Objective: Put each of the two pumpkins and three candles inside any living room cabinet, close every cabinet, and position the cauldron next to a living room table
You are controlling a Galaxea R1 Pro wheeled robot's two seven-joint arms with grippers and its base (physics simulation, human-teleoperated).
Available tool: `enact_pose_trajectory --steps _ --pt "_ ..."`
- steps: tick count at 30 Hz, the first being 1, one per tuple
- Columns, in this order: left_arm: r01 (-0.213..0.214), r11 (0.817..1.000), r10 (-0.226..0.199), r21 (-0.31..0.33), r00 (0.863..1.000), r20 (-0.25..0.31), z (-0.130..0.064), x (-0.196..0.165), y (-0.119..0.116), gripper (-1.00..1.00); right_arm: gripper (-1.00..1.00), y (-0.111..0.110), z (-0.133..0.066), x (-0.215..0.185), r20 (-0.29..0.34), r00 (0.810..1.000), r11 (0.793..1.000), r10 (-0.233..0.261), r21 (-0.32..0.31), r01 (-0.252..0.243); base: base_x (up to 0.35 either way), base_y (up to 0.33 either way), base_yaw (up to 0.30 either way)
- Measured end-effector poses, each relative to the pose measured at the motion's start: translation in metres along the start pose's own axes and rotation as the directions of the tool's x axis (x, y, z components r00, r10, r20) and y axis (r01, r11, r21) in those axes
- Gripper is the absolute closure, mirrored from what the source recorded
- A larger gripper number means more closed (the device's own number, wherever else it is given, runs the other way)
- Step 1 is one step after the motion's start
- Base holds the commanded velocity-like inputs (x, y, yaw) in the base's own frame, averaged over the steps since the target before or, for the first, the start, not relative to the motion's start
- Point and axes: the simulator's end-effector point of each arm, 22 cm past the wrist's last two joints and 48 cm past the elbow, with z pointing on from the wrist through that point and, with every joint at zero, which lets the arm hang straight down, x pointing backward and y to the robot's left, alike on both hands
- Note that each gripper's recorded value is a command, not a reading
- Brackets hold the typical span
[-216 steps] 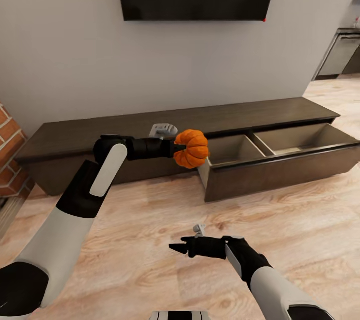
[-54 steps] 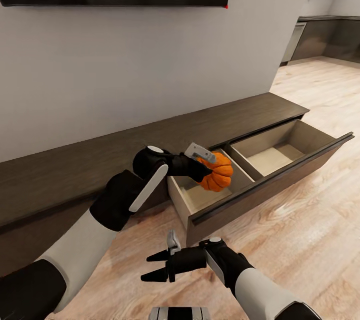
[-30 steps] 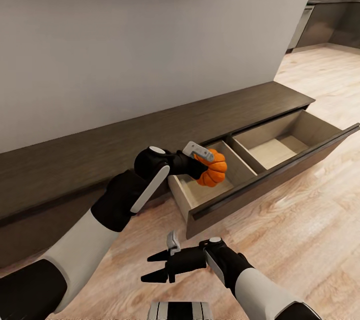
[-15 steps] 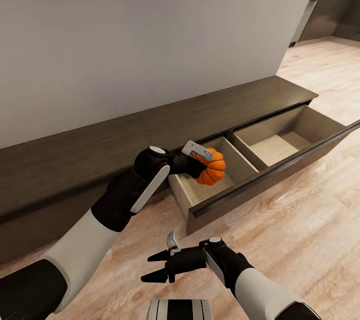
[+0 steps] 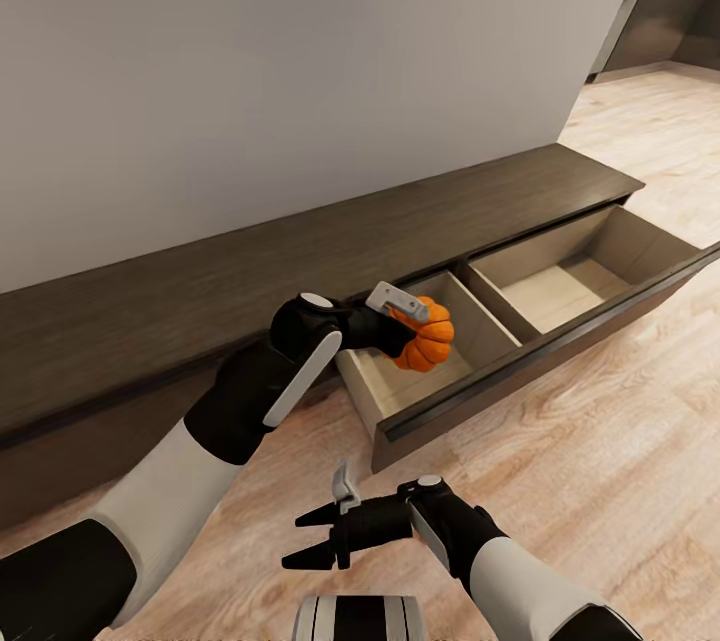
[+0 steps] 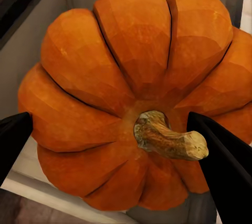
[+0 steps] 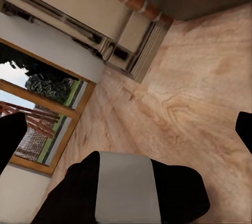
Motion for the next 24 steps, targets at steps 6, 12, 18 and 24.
enact_pose_trajectory --steps 6,12,18,24 --pt "0.01 1.0 -0.01 0.006 1.0 -0.011 0.0072 0.0077 0.0021 1.0 -1.0 -0.0055 0.0019 0.0115 -0.028 1.0 1.0 0.002 0.004 -0.002 0.0 0.0 0.0" --pt "0.01 1.0 -0.01 0.007 1.0 -0.011 0.0072 0.0075 0.0012 1.0 -1.0 -0.0063 0.002 0.0122 -0.031 1.0 1.0 -0.004 0.008 0.005 0.037 -0.003 0.0" --pt "0.007 1.0 -0.007 0.003 1.0 -0.011 0.0072 0.0075 0.002 1.0 -1.0 -0.0068 0.0021 0.0126 -0.033 0.999 1.0 -0.007 0.01 0.007 0.201 -0.058 0.0" --pt "0.008 1.0 -0.008 0.007 1.0 -0.012 0.0075 0.0078 0.0009 1.0 -1.0 -0.0067 0.0022 0.013 -0.034 0.999 1.0 -0.006 0.01 0.007 0.029 -0.011 0.0"
